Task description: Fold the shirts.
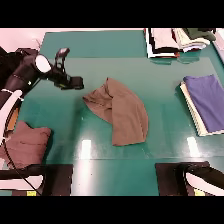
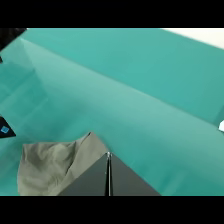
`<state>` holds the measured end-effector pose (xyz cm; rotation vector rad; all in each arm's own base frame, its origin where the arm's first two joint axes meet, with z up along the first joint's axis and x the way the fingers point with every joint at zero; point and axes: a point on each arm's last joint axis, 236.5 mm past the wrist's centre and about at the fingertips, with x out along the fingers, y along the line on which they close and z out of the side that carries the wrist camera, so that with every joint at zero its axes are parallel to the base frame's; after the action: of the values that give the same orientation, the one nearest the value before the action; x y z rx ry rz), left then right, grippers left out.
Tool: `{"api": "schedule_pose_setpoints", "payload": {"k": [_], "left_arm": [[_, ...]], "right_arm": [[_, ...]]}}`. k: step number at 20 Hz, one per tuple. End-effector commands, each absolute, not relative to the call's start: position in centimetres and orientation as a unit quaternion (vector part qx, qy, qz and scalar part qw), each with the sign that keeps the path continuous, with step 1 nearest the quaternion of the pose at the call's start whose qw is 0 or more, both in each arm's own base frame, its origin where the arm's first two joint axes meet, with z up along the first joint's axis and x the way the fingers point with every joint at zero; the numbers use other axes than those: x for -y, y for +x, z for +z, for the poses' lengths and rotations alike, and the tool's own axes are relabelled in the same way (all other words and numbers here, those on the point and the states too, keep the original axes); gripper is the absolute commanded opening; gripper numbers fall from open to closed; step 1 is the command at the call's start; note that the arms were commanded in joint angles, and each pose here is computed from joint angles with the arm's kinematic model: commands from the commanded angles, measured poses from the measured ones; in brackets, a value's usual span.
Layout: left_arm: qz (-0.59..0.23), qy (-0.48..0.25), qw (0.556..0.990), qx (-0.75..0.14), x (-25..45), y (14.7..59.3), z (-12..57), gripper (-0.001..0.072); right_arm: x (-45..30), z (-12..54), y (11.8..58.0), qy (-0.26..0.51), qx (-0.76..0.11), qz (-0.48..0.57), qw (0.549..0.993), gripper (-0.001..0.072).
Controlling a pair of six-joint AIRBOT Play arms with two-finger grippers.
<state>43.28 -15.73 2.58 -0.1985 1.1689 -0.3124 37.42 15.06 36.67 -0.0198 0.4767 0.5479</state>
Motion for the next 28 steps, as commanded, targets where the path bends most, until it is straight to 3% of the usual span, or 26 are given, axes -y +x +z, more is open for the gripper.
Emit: {"api": "schedule_pose_setpoints", "payload": {"k": [1,7,11,12,14,17,21,22,23,24,28], "left_arm": [[-0.119,-0.149,0.782,-0.593,14.6,41.9,-3.5,0.0569],[-0.141,-0.23,0.774,-0.573,17.7,44.0,-4.6,0.0568],[-0.15,-0.225,0.773,-0.574,19.4,43.9,-5.5,0.0567],[-0.151,-0.228,0.778,-0.566,19.7,44.3,-5.2,0.0491],[-0.156,-0.225,0.787,-0.553,19.9,45.1,-4.2,0.006],[-0.169,-0.181,0.809,-0.533,19.1,46.5,-1.2,0.0028],[-0.188,-0.141,0.834,-0.499,18.8,47.7,2.8,0.0028],[-0.19,-0.139,0.834,-0.499,18.9,47.7,3.1,0.0028],[-0.19,-0.139,0.833,-0.5,18.9,47.6,3.0,0.0029],[-0.191,-0.139,0.832,-0.503,18.9,47.5,2.9,0.0028],[-0.192,-0.137,0.827,-0.51,18.9,47.2,2.6,0.0028]], "right_arm": [[-15.3,34.9,37.8,-0.012,-0.262,0.271,0.926,0.002],[-14.9,33.1,37.7,0.002,-0.261,0.261,0.929,0.0021],[-14.5,31.5,37.5,0.018,-0.25,0.249,0.935,0.002],[-14.5,31.1,37.5,0.02,-0.251,0.246,0.936,0.002],[-13.9,29.6,37.1,0.022,-0.268,0.241,0.932,0.002],[-10.4,23.7,35.7,0.034,-0.362,0.204,0.909,0.002],[-4.5,10.5,31.6,0.103,-0.526,0.127,0.835,0.0022],[-4.2,7.2,30.3,0.127,-0.558,0.118,0.812,0.0071],[-4.7,3.9,28.9,0.161,-0.588,0.119,0.783,0.0333],[-6.1,1.2,27.6,0.196,-0.613,0.132,0.754,0.0475],[-13.7,-3.1,26.4,0.277,-0.626,0.225,0.693,0.0474]]}}
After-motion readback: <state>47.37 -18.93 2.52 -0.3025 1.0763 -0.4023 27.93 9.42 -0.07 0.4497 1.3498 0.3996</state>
